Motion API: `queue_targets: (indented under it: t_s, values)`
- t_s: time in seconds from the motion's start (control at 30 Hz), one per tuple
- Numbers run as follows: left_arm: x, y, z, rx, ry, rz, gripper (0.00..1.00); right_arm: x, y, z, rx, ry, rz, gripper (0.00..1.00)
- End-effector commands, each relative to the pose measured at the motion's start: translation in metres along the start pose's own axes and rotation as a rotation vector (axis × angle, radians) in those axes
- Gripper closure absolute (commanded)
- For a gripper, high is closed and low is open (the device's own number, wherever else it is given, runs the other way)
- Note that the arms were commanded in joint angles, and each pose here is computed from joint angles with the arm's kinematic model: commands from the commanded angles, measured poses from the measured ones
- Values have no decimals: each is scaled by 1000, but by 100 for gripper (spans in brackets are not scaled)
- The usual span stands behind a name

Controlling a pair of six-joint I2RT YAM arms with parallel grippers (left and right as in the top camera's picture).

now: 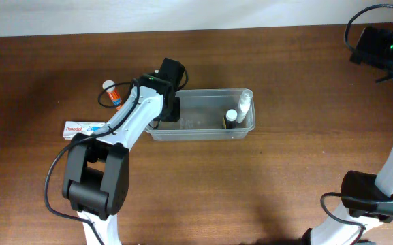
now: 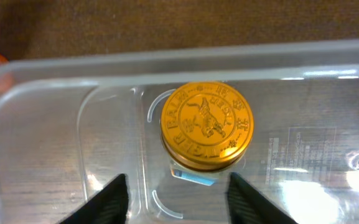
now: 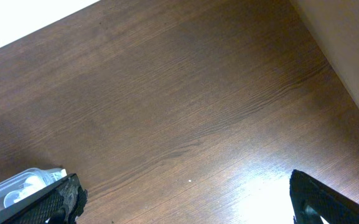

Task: Pack container
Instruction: 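Lower the jar into the container with the left gripper, then open left gripper and raise it toward the orange tube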

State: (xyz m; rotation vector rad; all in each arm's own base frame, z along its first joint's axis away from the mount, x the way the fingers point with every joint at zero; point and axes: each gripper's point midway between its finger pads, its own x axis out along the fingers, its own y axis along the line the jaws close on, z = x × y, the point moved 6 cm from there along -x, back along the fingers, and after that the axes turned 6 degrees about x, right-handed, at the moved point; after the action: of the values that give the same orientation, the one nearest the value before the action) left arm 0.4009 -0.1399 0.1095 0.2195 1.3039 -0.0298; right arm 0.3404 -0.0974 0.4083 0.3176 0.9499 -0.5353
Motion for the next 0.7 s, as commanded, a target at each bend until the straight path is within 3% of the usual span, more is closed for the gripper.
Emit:
queue_targets:
  t_s: [0.0,0.67]
  values:
    - [0,-2,5,9,-21,6,56,-11,-5,1,2,-29,-5,2]
    - [-1,-4,17,22,-82,-8,54,-11,-5,1,2,-29,-5,2]
